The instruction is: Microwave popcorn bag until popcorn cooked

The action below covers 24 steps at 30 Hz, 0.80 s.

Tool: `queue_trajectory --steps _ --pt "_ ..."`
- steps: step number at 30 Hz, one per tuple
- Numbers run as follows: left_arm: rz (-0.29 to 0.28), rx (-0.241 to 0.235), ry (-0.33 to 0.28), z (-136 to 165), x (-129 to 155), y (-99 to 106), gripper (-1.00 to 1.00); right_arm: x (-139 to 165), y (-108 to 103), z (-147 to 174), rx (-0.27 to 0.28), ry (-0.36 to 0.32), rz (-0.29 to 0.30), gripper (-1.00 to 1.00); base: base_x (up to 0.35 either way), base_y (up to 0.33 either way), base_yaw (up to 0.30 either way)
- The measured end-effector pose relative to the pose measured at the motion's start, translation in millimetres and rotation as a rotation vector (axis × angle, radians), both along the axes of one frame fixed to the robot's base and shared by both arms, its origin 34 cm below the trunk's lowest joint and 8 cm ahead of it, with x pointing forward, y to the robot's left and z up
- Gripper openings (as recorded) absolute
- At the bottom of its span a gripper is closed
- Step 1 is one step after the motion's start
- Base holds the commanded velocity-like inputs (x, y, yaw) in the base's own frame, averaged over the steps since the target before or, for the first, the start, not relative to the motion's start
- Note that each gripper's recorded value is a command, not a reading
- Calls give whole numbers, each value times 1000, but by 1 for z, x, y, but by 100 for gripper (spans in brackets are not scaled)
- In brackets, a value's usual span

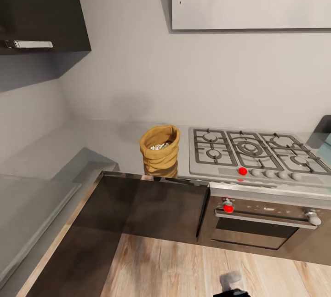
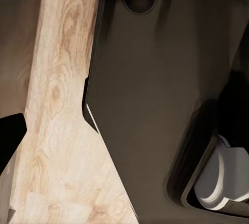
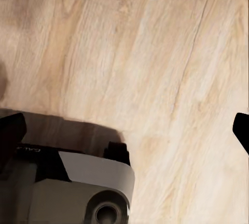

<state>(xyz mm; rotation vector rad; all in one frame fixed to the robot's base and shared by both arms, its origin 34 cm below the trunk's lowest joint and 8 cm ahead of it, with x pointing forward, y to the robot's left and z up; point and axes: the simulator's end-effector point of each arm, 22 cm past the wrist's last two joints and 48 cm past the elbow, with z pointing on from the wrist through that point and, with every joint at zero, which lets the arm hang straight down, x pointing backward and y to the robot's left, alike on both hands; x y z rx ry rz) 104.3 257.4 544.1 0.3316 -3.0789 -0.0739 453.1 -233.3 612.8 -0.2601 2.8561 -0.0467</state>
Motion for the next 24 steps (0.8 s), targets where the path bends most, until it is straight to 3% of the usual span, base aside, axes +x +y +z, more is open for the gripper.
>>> queue_trajectory --steps 4,6,8,14,19,24 --pt "-1 0 0 0 0 0 100 49 12 60 56 38 -56 100 0 0 0" --pt "-1 0 -1 0 0 0 100 101 30 102 99 22 -81 100 0 0 0" --pt "-1 0 -1 0 0 0 100 141 35 135 108 -2 -94 100 0 0 0" --pt "-1 0 -1 0 1 0 100 286 36 267 117 -270 -86 100 0 0 0" --pt "-1 0 -1 0 1 0 100 360 37 369 126 -444 -72 100 0 0 0" --pt "-2 0 -1 0 1 0 100 409 45 439 117 -504 -46 100 0 0 0"
